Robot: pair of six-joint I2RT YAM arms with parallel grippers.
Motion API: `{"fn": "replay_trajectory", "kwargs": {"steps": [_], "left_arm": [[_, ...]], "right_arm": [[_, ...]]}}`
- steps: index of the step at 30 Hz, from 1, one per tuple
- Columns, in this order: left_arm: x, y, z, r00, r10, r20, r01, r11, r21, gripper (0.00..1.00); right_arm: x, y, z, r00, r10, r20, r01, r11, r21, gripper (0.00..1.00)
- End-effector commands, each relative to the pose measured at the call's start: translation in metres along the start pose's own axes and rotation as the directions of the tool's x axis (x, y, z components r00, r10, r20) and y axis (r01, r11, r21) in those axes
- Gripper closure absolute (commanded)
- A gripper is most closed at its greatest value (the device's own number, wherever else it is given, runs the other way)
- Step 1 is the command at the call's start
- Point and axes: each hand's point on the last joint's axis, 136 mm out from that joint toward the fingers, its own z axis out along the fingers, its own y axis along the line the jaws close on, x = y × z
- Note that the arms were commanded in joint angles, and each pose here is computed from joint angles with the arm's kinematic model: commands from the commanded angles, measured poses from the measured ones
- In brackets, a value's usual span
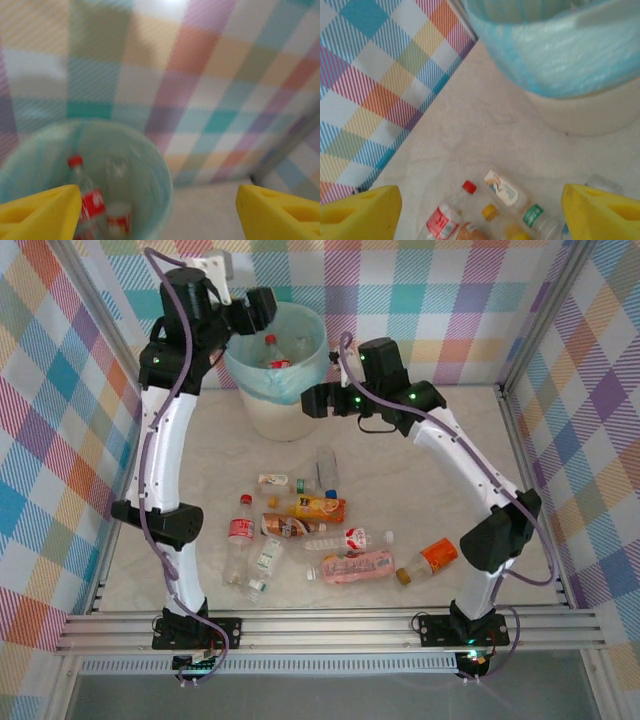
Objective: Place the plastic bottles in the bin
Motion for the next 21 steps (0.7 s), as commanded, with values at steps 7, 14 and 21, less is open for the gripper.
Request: {"fn": "replay_trajectory", "kwargs": {"steps": [7, 14, 21], "left_arm": [[0.087, -0.036, -0.067, 0.980, 0.028, -0.198, -0.005, 0.993, 0.116, 0.19], [0.161, -0.017, -0.105, 0.954, 0.034, -0.298, -0.002, 0.994, 0.106, 0.18], [0.238, -0.006, -0.133, 0.915, 0.027, -0.402, 0.029, 0.991, 0.133, 0.18]], "right_arm": [[0.106, 0.023, -0.015, 0.969, -0.138, -0.206, 0.137, 0.990, -0.020, 0.17], [0.184, 0.029, -0.034, 0.859, -0.429, -0.279, 0.379, 0.900, -0.214, 0.18], [0.249, 0.021, -0.044, 0.709, -0.644, -0.289, 0.522, 0.754, -0.399, 0.17]]}}
